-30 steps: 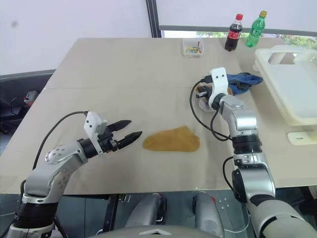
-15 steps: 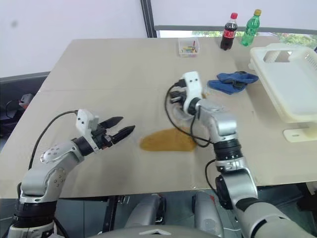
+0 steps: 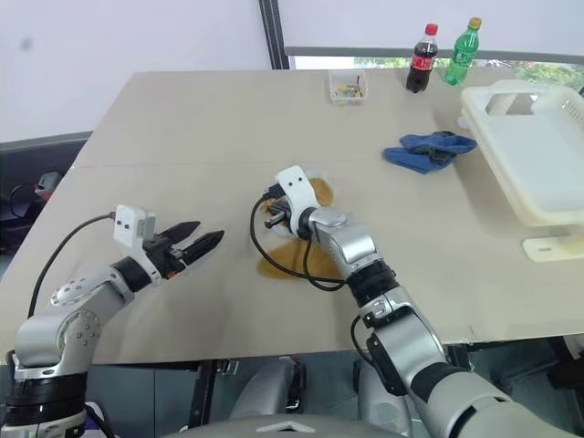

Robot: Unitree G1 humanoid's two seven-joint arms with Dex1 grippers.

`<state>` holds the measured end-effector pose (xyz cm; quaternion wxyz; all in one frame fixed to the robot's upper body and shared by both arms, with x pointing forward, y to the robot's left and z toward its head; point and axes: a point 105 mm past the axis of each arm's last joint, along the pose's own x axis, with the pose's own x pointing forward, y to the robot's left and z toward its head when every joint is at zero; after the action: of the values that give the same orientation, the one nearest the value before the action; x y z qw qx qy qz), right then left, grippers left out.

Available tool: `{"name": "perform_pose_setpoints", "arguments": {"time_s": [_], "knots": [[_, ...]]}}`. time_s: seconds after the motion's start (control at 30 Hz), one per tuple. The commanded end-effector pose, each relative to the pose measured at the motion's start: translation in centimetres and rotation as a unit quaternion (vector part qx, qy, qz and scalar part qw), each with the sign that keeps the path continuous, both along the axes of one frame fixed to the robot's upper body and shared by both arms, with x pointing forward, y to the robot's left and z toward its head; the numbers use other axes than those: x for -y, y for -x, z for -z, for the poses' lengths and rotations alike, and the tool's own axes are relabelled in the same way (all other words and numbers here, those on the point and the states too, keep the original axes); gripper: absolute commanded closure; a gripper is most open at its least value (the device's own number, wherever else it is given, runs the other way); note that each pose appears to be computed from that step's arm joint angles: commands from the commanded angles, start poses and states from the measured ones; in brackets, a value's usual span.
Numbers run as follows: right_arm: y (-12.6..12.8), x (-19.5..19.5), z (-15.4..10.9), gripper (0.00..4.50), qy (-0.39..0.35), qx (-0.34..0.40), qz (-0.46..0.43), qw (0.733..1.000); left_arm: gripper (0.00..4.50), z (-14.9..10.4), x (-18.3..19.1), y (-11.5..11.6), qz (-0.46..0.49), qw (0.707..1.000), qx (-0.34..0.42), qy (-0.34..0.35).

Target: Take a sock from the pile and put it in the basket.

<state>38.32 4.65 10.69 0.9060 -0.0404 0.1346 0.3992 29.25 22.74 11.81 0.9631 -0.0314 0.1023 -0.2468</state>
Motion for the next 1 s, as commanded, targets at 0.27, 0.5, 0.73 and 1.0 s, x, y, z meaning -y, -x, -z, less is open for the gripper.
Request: {"name": "perform_pose_setpoints", "arguments": {"time_s": [0.27,0.5,0.73,1.0], "knots": [[-5.9,20.6,2.3,4.46,0.185,0.057,0.233,0.953,0.82,-0.8,1.0,-0.3,0.017,1.000,0.021,-0.002],[-7.1,23.8,-3.0,4.46,0.171,0.136,0.254,0.942,0.82,-1.1,1.6,-1.2,0.030,0.999,0.027,-0.001],[-5.2,18.5,-7.5,4.46,0.003,0.143,0.199,0.969,0.82,-1.3,1.5,-1.6,0.034,0.999,0.031,0.000],[-2.9,12.0,-7.7,4.46,-0.053,0.108,0.144,0.982,0.82,-1.2,1.4,-1.7,0.034,0.999,0.031,-0.002]]}}
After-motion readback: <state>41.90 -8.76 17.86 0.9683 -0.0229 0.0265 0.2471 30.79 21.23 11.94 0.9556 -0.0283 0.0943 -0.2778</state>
